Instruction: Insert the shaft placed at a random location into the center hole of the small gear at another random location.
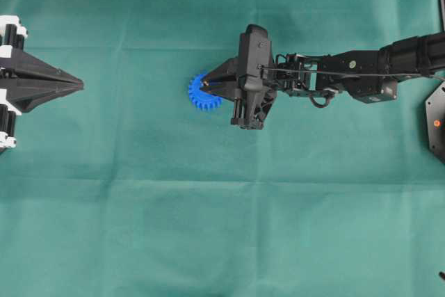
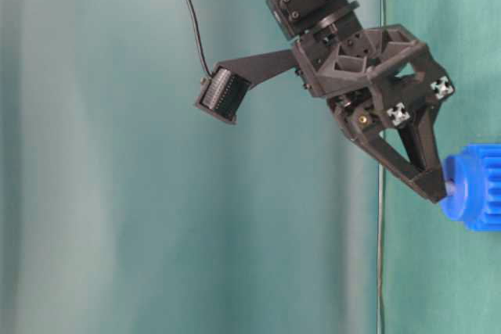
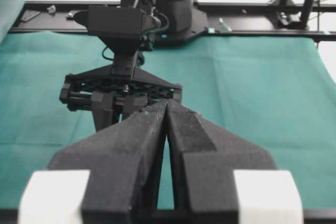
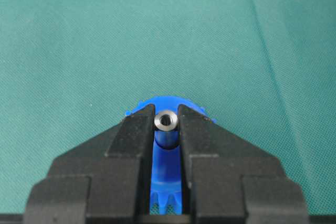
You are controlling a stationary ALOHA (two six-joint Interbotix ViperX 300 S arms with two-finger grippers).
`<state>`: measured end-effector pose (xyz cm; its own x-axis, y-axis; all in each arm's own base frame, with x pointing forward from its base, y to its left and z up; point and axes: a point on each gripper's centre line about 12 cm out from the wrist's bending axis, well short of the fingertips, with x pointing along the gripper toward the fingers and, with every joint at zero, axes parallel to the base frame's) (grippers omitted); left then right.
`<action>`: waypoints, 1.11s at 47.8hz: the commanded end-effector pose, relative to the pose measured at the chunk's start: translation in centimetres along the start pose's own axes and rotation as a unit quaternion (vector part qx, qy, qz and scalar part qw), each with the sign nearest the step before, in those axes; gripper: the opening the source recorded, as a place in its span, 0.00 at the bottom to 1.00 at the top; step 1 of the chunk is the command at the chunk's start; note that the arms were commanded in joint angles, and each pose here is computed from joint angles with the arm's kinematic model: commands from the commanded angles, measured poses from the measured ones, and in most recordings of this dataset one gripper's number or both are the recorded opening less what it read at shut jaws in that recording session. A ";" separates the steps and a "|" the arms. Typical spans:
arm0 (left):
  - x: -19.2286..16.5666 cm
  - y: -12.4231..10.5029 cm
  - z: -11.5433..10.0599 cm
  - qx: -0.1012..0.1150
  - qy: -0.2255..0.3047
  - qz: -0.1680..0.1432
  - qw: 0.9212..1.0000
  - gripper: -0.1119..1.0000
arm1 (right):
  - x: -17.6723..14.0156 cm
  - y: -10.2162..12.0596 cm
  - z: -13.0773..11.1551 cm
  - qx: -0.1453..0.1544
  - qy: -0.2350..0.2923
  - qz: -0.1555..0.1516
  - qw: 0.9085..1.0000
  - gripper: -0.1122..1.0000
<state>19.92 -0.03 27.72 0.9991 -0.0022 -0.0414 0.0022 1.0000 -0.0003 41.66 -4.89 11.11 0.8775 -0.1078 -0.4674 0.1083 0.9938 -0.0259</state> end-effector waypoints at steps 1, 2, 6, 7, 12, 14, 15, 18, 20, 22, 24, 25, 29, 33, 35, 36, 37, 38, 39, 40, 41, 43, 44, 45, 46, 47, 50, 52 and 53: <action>0.2 0.0 0.8 0.002 -0.010 0.000 1.000 0.10 | -0.2 0.0 1.2 -0.002 -0.018 0.000 1.000 0.22; 0.2 0.0 0.8 0.001 -0.011 0.000 1.000 0.10 | -0.2 0.0 1.2 -0.002 -0.018 -0.001 1.000 0.22; 0.2 0.0 0.8 0.001 -0.010 0.001 1.000 0.10 | -0.2 0.0 1.2 -0.001 -0.018 -0.001 1.000 0.22; 0.2 0.0 0.8 0.001 -0.010 0.001 1.000 0.10 | -0.2 0.0 1.2 -0.001 -0.018 -0.001 1.000 0.23; 0.2 0.0 0.8 0.001 -0.010 0.000 1.000 0.10 | -0.2 0.0 1.2 0.000 -0.018 0.000 1.000 0.39; 0.2 0.0 0.8 0.001 -0.011 0.001 1.000 0.10 | -0.2 0.0 1.2 0.000 -0.020 -0.001 1.000 0.50; 0.2 0.0 0.8 0.001 -0.011 0.001 1.000 0.10 | -0.2 0.0 1.2 0.000 -0.020 -0.001 1.000 0.57; 0.2 0.0 0.8 0.001 -0.011 0.001 1.000 0.10 | -0.2 0.0 1.3 0.000 -0.021 -0.001 1.000 0.75; 0.2 0.0 0.8 0.002 -0.010 0.000 1.000 0.10 | -0.2 0.0 1.3 0.000 -0.021 -0.001 1.000 0.85; 0.2 0.0 0.9 0.001 -0.012 0.000 1.000 0.10 | -0.2 0.0 1.3 0.000 -0.021 -0.001 1.000 0.88; 0.2 0.0 0.9 0.001 -0.012 0.001 1.000 0.10 | -0.2 0.0 1.3 0.000 -0.021 -0.001 1.000 0.87; 0.2 0.0 0.9 0.001 -0.012 0.000 1.000 0.10 | -0.2 0.0 1.3 0.000 -0.021 -0.001 1.000 0.86; 0.2 0.0 0.8 0.001 -0.011 0.000 1.000 0.10 | -0.2 0.0 1.3 0.000 -0.021 -0.001 1.000 0.82; 0.2 0.0 0.8 0.001 -0.011 0.001 1.000 0.10 | -0.2 0.0 1.3 0.000 -0.021 -0.001 1.000 0.80; 0.2 0.0 0.9 0.002 -0.011 0.000 1.000 0.10 | -0.2 0.0 1.3 0.000 -0.021 -0.001 1.000 0.80; 0.2 0.0 0.9 0.001 -0.012 0.001 1.000 0.10 | -0.2 0.0 1.3 0.000 -0.021 -0.001 1.000 0.80; 0.2 0.0 0.9 0.001 -0.012 0.001 1.000 0.10 | -0.2 0.0 1.5 0.000 -0.022 -0.001 1.000 0.80; 0.2 0.0 0.9 0.002 -0.011 0.000 1.000 0.10 | -0.2 0.0 1.5 0.000 -0.022 -0.001 1.000 0.80; 0.2 0.0 0.8 0.001 -0.011 0.001 1.000 0.10 | -0.3 0.0 1.6 0.000 -0.023 -0.001 1.000 0.80; 0.2 0.0 0.9 0.001 -0.012 0.001 1.000 0.10 | -0.3 0.0 1.8 0.000 -0.025 -0.001 1.000 0.80; 0.2 0.0 0.9 0.001 -0.012 0.001 1.000 0.10 | -0.4 0.0 1.9 0.000 -0.025 -0.001 1.000 0.80; 0.2 0.0 0.9 0.001 -0.011 0.000 1.000 0.10 | -0.6 -0.1 2.2 0.000 -0.029 -0.001 1.000 0.80; 0.2 0.0 0.8 0.001 -0.010 0.001 1.000 0.10 | -0.7 0.0 2.4 0.000 -0.031 -0.001 1.000 0.80; 0.2 0.0 0.9 0.001 -0.012 0.001 1.000 0.10 | -0.8 -0.1 2.5 0.000 -0.032 -0.001 0.999 0.80; 0.2 0.0 0.9 0.001 -0.012 0.001 1.000 0.10 | -1.0 0.0 2.7 0.000 -0.035 -0.001 0.999 0.80; 0.2 0.0 0.9 0.001 -0.012 0.000 1.000 0.10 | -1.1 0.0 2.9 0.000 -0.038 -0.001 0.999 0.80; 0.2 0.0 0.9 0.002 -0.011 0.000 1.000 0.10 | -1.4 -0.1 3.2 -0.001 -0.041 -0.002 0.999 0.80; 0.2 0.0 0.9 0.002 -0.011 0.000 1.000 0.10 | -1.5 0.0 3.4 -0.001 -0.044 -0.001 0.999 0.80; 0.2 0.0 0.9 0.001 -0.012 0.001 1.000 0.10 | -1.5 0.0 3.5 -0.002 -0.045 -0.001 0.999 0.80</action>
<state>19.92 -0.03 27.72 0.9991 -0.0022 -0.0414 0.0022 1.0000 -0.0003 41.68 -4.89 12.83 0.8953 -0.1098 -0.4317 0.1100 0.9936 -0.0247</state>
